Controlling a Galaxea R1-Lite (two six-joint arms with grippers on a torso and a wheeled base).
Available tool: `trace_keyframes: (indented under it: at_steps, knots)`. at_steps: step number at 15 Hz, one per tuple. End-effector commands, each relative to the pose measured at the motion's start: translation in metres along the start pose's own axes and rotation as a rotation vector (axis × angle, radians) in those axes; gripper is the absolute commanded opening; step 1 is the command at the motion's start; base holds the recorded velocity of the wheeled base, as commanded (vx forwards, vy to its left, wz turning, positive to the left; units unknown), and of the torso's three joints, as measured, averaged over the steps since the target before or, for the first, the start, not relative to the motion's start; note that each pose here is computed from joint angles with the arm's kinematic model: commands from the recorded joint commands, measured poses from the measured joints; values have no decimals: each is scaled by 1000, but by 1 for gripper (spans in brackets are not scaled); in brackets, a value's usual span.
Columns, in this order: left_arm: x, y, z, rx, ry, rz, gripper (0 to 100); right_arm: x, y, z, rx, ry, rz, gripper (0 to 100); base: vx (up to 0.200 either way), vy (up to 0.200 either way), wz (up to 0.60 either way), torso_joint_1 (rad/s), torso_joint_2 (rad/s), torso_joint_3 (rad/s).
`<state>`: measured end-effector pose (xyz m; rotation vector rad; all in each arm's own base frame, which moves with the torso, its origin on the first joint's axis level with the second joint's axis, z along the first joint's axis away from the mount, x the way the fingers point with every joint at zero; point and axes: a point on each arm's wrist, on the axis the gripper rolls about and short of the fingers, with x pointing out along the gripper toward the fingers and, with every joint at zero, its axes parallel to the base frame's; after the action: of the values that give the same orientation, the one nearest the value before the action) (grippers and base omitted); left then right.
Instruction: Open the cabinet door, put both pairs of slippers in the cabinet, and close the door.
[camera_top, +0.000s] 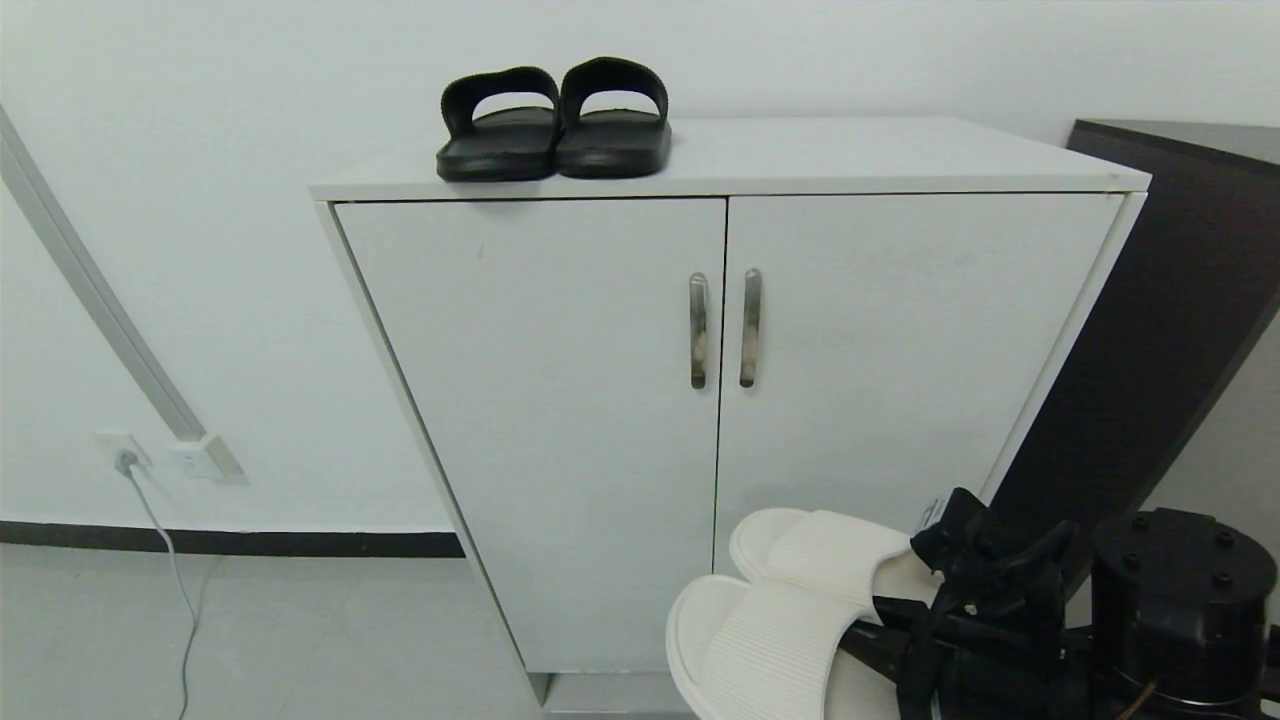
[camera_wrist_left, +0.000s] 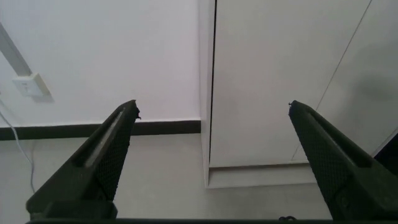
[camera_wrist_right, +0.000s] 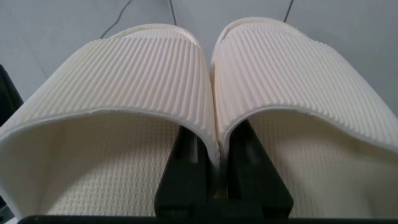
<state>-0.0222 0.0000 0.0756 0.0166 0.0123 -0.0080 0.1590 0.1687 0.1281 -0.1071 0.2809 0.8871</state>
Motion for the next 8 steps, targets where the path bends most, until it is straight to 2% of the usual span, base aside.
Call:
trace_keyframes:
  at_steps: [1, 2, 4, 7, 8]
  knots:
    - [0, 0, 0, 0, 1, 0, 100, 1, 0, -1, 0, 5, 1, 0, 0, 0, 0, -27, 442, 413]
    - [0, 0, 0, 0, 0, 0, 100, 1, 0, -2, 0, 8, 1, 0, 0, 0, 0, -2, 383, 369]
    - [1, 0, 2, -1, 7, -9, 100, 1, 0, -3, -1, -7, 1, 0, 0, 0, 0, 2, 161, 168]
    - [0, 0, 4, -1, 1, -1, 100, 1, 0, -5, -1, -7, 1, 0, 0, 0, 0, 1, 25, 17]
    - [-1, 0, 12, -10, -18, 0, 100, 1, 0, -5, -1, -7, 1, 0, 0, 0, 0, 0, 0, 0]
